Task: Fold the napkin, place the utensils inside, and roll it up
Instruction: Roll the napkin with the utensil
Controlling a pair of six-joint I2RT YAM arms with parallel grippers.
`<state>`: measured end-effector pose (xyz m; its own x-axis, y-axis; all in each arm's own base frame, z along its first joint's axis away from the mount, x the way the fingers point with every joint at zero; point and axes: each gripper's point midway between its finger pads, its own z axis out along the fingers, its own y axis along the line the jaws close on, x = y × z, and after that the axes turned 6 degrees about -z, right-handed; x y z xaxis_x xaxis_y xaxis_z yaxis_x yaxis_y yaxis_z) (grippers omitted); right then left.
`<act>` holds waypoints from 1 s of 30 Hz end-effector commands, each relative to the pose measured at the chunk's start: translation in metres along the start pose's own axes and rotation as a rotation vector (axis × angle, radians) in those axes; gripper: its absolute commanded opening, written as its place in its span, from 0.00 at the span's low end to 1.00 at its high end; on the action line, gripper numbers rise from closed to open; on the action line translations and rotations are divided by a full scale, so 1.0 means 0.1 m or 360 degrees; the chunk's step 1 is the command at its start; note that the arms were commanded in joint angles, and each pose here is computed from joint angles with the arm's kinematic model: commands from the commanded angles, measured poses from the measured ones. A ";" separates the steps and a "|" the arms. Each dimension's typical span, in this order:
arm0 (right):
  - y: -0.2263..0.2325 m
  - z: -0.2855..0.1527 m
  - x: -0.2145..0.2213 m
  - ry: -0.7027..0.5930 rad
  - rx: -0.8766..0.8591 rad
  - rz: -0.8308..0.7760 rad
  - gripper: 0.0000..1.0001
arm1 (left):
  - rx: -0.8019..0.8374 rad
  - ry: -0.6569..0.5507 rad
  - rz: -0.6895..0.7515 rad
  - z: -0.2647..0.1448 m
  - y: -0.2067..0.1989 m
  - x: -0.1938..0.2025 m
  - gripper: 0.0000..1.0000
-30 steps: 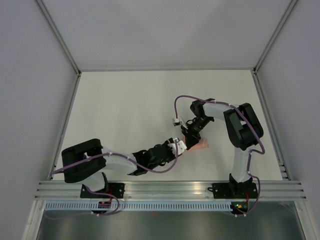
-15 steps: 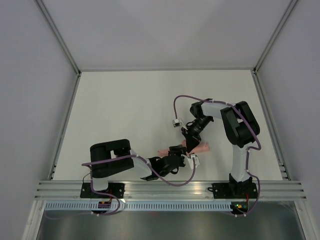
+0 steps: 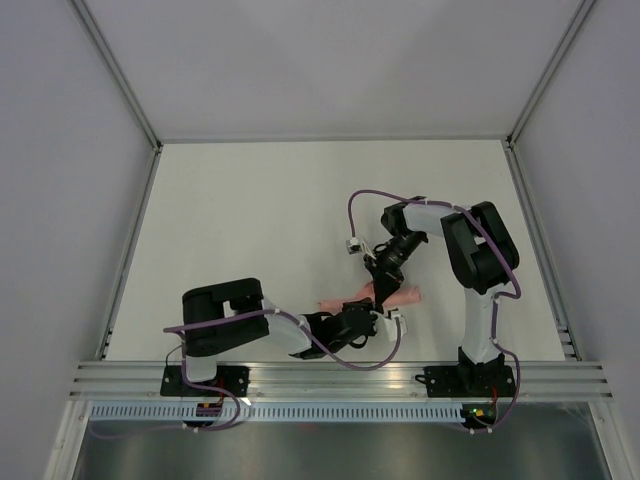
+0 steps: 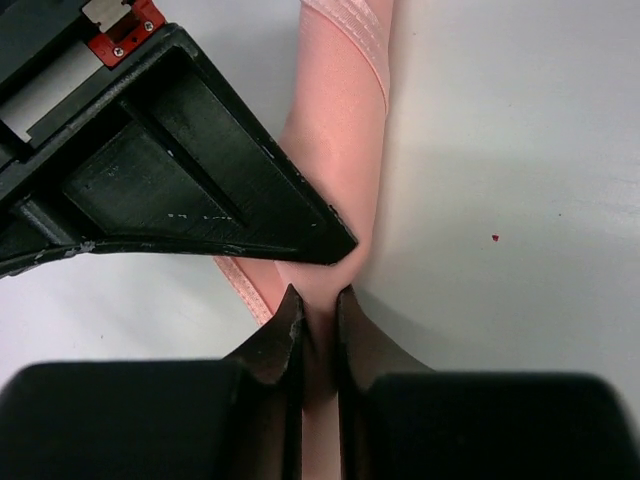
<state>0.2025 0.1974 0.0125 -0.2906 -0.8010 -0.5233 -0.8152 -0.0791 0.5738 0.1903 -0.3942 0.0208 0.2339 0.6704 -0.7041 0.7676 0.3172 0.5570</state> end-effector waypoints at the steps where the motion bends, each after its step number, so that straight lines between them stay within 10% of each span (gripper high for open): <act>1: -0.36 0.10 0.42 0.0271 0.0114 -0.0130 0.11 | 0.0248 0.0214 -0.0084 -0.04 -0.33 0.33 0.02; 7: -0.30 0.03 0.33 0.0241 0.0164 -0.0162 0.51 | 0.0391 0.0253 -0.0176 -0.09 -0.44 0.38 0.02; 12: -0.26 -0.07 0.25 0.0209 0.0234 -0.0197 0.64 | 0.0445 0.0274 -0.0240 -0.11 -0.47 0.41 0.02; 30: -0.42 -0.92 -0.08 -0.0148 0.0839 -0.0150 0.70 | 0.0627 0.0368 -0.0489 -0.11 -0.44 0.49 0.02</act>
<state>0.2573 0.1549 0.0312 -0.2648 -0.7778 -0.5701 -0.9527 0.1196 0.2793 0.1958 -0.4032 0.0232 0.0369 0.6056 -0.7949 0.9015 0.3231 0.2879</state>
